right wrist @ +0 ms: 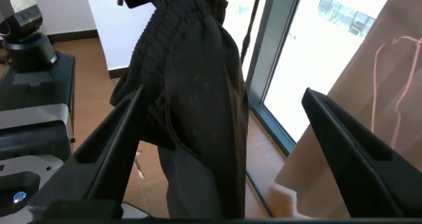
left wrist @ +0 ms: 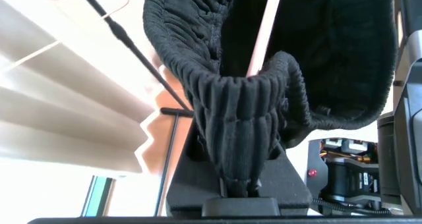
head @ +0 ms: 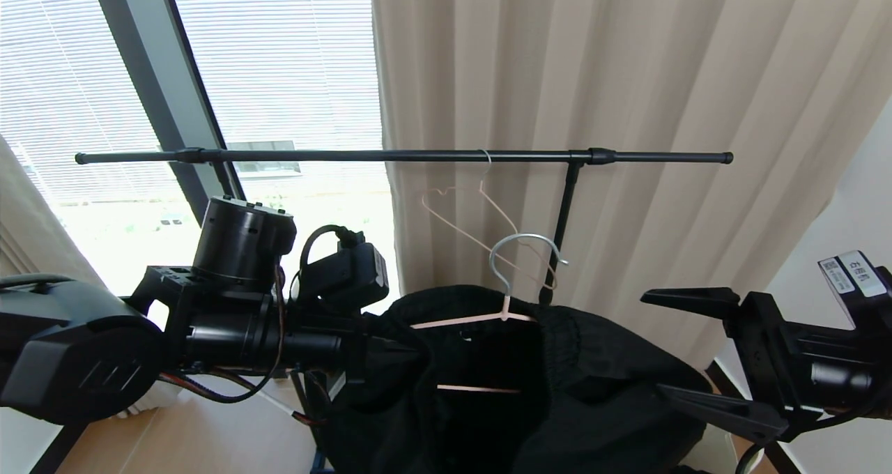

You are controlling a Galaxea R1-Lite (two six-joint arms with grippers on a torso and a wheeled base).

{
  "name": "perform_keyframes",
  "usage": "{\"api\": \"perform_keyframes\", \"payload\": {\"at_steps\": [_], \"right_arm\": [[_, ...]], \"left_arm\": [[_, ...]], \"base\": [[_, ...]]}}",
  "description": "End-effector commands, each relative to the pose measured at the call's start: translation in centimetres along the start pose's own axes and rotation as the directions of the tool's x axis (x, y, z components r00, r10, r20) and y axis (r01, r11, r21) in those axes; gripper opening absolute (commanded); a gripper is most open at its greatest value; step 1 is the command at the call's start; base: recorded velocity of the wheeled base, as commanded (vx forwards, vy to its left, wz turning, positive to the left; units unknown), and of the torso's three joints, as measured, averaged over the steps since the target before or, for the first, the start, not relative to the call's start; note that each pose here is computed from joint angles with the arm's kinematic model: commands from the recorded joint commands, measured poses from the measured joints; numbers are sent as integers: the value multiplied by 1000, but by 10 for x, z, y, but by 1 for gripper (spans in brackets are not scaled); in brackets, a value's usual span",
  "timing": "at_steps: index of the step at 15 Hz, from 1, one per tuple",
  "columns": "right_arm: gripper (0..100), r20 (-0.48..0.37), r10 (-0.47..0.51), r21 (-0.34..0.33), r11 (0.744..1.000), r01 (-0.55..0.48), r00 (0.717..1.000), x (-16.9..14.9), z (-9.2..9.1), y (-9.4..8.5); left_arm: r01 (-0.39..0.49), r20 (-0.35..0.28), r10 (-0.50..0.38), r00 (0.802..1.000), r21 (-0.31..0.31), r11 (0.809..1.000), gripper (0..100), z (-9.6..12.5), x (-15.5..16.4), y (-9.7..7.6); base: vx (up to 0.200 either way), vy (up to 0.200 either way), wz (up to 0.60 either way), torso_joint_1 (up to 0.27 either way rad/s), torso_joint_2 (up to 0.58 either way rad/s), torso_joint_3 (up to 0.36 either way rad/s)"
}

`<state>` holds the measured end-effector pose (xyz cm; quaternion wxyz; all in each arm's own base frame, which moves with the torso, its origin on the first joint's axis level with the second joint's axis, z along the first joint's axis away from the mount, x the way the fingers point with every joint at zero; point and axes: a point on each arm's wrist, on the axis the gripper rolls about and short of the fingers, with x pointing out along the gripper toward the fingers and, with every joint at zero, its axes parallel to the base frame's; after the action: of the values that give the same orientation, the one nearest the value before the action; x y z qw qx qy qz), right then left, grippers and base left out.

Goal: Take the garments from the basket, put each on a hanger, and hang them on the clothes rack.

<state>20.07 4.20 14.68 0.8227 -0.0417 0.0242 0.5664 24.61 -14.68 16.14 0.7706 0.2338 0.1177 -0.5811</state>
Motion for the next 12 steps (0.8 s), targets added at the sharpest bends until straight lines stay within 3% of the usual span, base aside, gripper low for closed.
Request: {"api": "perform_keyframes", "payload": {"at_steps": [1, 3, 5, 9, 12], "right_arm": [[100, -4, -2, -4, 1000, 2, 1000, 0, -2, -1], [100, -32, -14, -117, 993, 11, 999, 3, -13, -5], [100, -44, -79, -162, 984, 71, 996, -6, -16, -12], [100, -51, -94, -172, 981, 84, 994, -8, -19, -15], [100, -84, -116, -171, 980, 100, 990, -9, -34, -27]], "left_arm": [[-13, 6, 13, 1000, 1, 1000, 0, 1, -6, 0], [-42, 7, 42, 999, -7, 999, 0, 0, -13, 4], [-64, 20, 65, 998, -19, 998, 0, 3, -22, 4], [-84, 20, 85, 996, -47, 995, 0, 2, -30, 3], [-119, 55, 123, 991, -72, 990, 0, -1, -34, 1]], "base": [[0, 0, 0, 0, 0, 0], [0, 0, 0, 0, 0, 0], [0, 0, 0, 0, 0, 0], [0, 0, 0, 0, 0, 0], [0, 0, 0, 0, 0, 0]]}}
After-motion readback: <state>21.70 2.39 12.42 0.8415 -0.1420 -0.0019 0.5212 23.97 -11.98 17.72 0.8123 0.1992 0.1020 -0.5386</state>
